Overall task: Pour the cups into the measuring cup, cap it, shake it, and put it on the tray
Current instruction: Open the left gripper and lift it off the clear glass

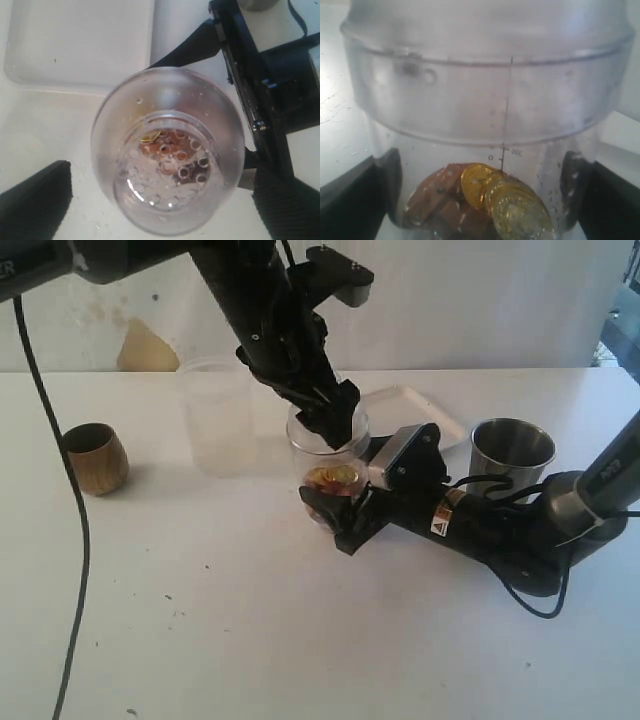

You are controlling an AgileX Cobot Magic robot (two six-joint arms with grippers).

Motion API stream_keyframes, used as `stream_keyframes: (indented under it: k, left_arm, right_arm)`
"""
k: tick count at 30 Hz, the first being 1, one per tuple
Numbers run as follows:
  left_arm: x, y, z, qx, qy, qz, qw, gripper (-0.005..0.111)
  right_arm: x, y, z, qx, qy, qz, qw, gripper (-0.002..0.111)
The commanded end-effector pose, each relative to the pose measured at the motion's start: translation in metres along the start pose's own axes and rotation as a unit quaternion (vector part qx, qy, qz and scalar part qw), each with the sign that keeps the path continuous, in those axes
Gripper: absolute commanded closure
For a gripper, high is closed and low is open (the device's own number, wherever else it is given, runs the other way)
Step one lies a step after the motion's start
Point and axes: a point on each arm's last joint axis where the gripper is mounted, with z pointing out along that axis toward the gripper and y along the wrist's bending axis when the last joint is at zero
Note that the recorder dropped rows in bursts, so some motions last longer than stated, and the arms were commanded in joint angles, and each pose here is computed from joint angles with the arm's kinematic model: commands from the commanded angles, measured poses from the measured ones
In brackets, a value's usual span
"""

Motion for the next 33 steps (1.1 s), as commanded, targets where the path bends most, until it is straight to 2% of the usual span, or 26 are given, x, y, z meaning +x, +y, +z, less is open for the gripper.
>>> stream_keyframes:
  k: [1,14,23,27,33]
  left_arm:
    - [-0.001,0.0,-0.006,-0.01,-0.001,0.003,1.0,0.002]
    - [-0.003,-0.006,-0.051,-0.021,-0.046,-0.02,0.999,0.002]
    - [-0.003,-0.014,-0.083,-0.008,-0.086,-0.054,0.995,0.002]
    - [0.0,-0.012,-0.09,-0.008,-0.09,-0.075,0.993,0.002]
    - [0.005,-0.014,-0.1,-0.016,-0.094,-0.075,0.993,0.002]
  right_arm:
    - [0.0,0.001,0.0,-0.005,-0.006,-0.002,1.0,0.108]
    - [0.0,0.001,0.0,-0.002,-0.006,0.022,1.0,0.108]
    - [0.0,-0.002,0.0,0.012,-0.008,0.098,0.995,0.108]
    - [0.0,-0.002,0.0,0.012,-0.009,0.112,0.994,0.108]
    - [0.0,-0.002,0.0,0.012,-0.009,0.114,0.993,0.108]
